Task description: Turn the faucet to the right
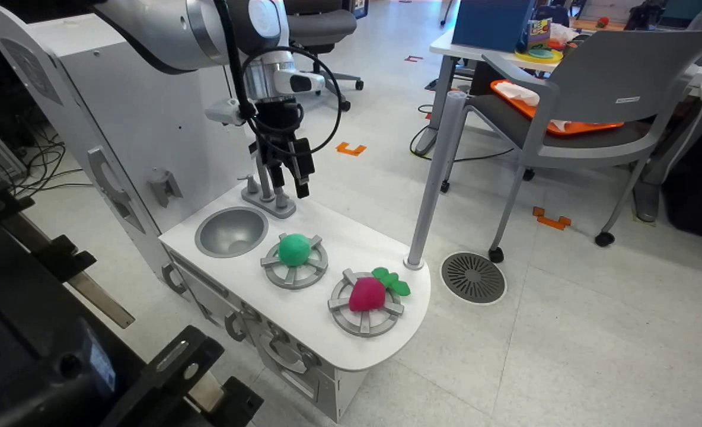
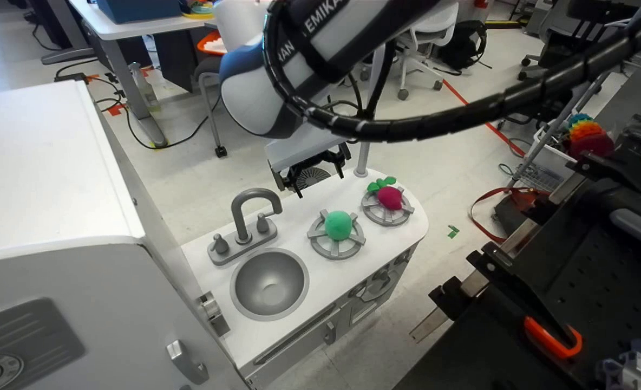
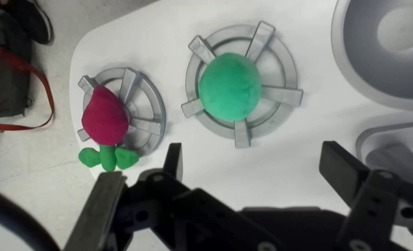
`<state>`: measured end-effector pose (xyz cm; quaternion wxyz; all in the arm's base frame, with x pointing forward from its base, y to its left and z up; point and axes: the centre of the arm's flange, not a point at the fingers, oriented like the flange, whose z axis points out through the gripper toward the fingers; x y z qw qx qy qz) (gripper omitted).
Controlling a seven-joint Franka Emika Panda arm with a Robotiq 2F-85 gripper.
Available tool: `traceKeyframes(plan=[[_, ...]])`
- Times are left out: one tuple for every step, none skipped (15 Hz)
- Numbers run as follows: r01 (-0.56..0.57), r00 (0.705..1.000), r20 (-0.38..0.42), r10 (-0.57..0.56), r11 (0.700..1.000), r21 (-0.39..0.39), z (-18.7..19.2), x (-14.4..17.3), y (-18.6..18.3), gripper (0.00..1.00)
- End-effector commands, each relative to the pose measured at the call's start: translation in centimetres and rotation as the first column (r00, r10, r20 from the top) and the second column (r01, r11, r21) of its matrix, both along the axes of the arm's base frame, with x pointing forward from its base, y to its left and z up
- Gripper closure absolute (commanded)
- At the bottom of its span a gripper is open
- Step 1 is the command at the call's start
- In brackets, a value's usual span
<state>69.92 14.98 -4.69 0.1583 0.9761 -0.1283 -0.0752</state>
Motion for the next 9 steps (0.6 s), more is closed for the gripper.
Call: traceKeyframes(plan=[[-0.076,0.983,-0.162,0.087,0.995,0.07,3.6,-2.0,-0.6,0.0],[-0.11,0.974,-0.189,0.127,0.989,0.095,4.7,-3.1,-1.3,0.0],[-0.139,0.962,-0.218,0.162,0.983,0.117,5.5,-3.8,-2.0,0.0],[-0.164,0.947,-0.255,0.192,0.978,0.127,6.1,-4.4,-2.9,0.0],[-0.141,0.972,-0.177,0.152,0.987,0.077,2.9,-1.1,-0.5,0.0],[-0.156,0.964,-0.201,0.172,0.983,0.091,3.5,-1.4,-1.2,0.0],[-0.163,0.96,-0.213,0.181,0.981,0.101,3.9,-1.5,-1.8,0.0],[-0.165,0.958,-0.221,0.185,0.981,0.106,4.2,-1.7,-2.2,0.0],[-0.167,0.956,-0.226,0.188,0.98,0.109,4.3,-1.8,-2.3,0.0]])
